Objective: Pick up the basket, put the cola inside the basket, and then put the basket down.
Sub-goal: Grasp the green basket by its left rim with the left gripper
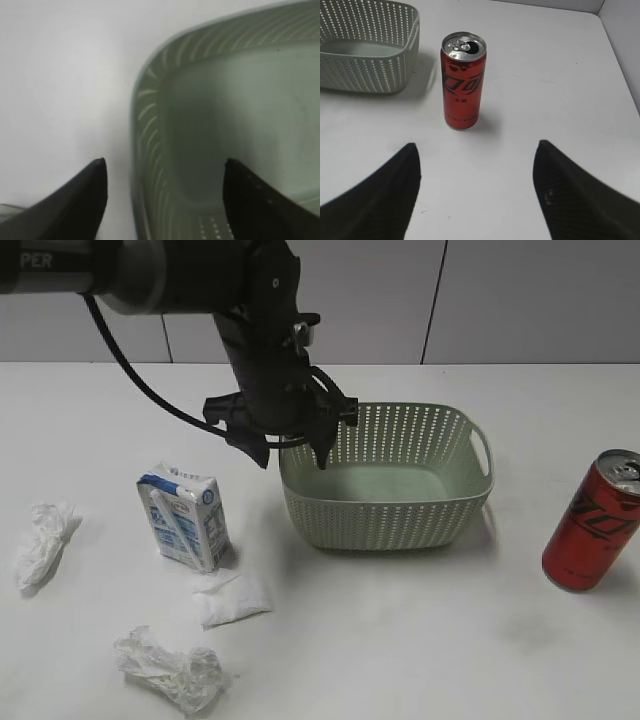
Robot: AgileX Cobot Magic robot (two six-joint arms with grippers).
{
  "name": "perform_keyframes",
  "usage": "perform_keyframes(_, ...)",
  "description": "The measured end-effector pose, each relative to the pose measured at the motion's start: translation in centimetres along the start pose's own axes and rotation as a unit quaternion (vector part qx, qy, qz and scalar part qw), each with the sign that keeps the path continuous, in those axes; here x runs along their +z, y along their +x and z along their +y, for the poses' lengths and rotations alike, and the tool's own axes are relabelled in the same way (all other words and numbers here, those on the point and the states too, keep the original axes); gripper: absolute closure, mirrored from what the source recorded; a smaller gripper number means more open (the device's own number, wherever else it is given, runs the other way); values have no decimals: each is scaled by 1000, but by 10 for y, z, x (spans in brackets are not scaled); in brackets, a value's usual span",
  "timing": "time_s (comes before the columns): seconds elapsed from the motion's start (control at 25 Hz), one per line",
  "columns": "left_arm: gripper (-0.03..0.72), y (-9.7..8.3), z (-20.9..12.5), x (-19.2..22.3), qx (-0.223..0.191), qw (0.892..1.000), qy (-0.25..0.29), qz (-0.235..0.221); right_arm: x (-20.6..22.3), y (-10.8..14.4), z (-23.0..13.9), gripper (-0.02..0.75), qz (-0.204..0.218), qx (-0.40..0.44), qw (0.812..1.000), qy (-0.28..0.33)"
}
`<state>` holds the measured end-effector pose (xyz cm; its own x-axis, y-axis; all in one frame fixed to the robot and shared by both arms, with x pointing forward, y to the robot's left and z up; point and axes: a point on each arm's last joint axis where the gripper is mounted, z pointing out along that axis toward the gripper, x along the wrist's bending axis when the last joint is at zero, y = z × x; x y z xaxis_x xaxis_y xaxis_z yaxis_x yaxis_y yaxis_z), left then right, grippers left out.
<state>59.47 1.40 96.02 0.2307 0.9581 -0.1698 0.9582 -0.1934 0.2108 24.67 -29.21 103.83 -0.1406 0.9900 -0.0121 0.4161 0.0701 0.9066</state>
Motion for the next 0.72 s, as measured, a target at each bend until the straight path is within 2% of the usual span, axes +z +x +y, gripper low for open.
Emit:
perform_keyframes(0.16,143,0,-3,22,-15,1000,22,2,0,0,0,204,0,0,1000,0)
perform_keyframes(0.28,182,2,-3,26,-23,999,22,11,0,0,0,204,0,0,1000,0)
perform_keyframes(0.4,291,2,-2,26,-27,999,19,12,0,0,0,204,0,0,1000,0)
perform_keyframes(0.52,470,2,-2,26,-28,999,18,13,0,0,0,204,0,0,1000,0)
perform_keyframes(0.64,614,2,-1,26,-28,999,14,12,0,0,0,204,0,0,1000,0)
perform_keyframes(0.72,665,2,-1,26,-32,999,11,10,0,0,0,204,0,0,1000,0)
